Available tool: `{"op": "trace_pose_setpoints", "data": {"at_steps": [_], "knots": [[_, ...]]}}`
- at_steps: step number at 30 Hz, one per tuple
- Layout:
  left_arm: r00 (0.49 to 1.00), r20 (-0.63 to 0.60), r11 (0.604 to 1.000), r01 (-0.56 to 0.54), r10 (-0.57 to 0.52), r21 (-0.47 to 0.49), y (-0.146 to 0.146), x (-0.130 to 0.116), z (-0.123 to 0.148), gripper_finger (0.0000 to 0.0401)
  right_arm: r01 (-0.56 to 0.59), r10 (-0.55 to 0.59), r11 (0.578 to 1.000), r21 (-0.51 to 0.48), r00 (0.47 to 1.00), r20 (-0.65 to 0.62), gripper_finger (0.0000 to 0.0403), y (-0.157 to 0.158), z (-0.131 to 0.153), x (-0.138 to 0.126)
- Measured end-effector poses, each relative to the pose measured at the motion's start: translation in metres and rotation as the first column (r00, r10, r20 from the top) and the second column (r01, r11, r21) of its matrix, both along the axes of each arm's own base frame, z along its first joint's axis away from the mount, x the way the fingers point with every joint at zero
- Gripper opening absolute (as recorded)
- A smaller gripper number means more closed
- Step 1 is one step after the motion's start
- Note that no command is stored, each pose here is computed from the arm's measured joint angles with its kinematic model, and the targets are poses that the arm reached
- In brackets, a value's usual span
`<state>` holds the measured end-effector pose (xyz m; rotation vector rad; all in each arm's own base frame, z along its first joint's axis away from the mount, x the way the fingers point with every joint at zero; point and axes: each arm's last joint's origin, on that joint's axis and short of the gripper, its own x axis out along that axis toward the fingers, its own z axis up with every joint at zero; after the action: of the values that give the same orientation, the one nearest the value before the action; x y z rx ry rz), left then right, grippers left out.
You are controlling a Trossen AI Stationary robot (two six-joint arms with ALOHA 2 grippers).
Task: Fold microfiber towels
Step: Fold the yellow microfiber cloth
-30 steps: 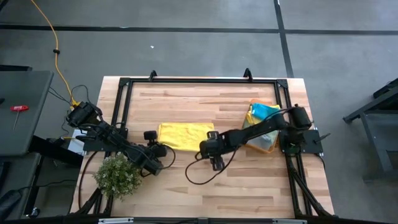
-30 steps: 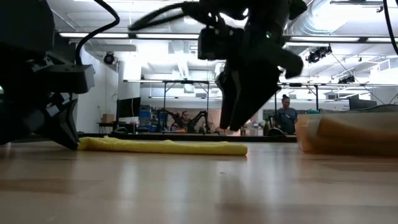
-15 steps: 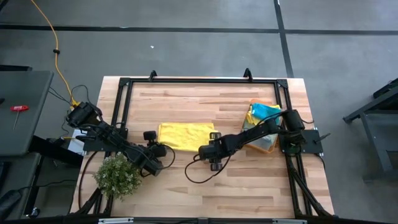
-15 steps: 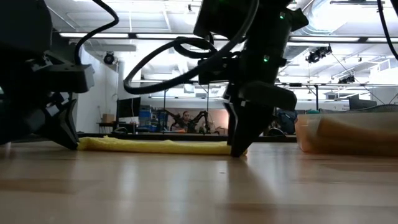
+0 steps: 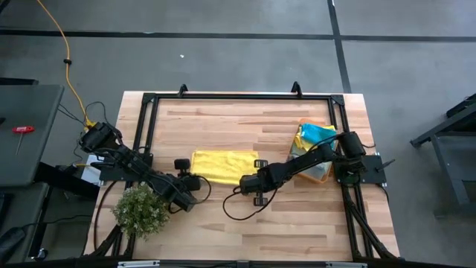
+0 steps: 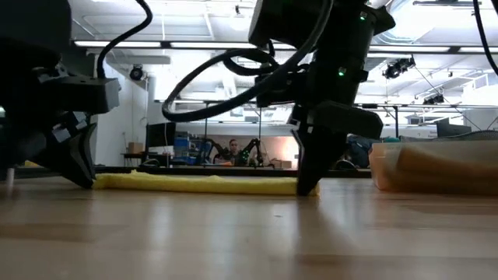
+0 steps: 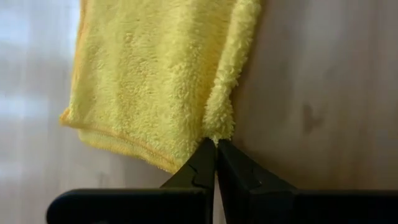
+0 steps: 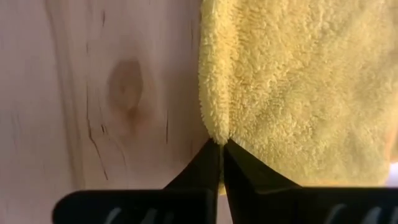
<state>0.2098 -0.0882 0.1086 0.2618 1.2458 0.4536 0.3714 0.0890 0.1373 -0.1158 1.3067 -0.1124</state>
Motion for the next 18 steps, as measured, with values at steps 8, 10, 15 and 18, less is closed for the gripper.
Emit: {"op": "trace_pose_setpoints", "data": {"at_steps": [8, 10, 15, 18], "knots": [[0.998, -0.04, 0.984, 0.045, -0.052, -0.171, -0.016, 0.018, 0.019, 0.0, -0.019, 0.019, 1.0, 0.017, 1.0, 0.005, 0.0001, 0.006, 0.015, -0.007], [0.997, -0.046, 0.976, 0.058, -0.069, -0.208, -0.02, 0.021, 0.024, 0.0, -0.056, 0.056, 0.998, 0.043, 0.998, 0.0, 0.0001, 0.009, 0.019, -0.009], [0.988, -0.073, 0.958, 0.113, -0.137, -0.262, -0.032, 0.029, 0.042, 0.0, -0.134, 0.134, 0.977, 0.166, 0.991, 0.011, 0.0001, 0.014, 0.031, -0.012], [0.985, -0.09, 0.966, 0.125, -0.149, -0.226, -0.033, 0.032, 0.054, 0.0, -0.146, 0.141, 0.966, 0.214, 0.989, 0.038, 0.0, 0.013, 0.044, -0.015]]}}
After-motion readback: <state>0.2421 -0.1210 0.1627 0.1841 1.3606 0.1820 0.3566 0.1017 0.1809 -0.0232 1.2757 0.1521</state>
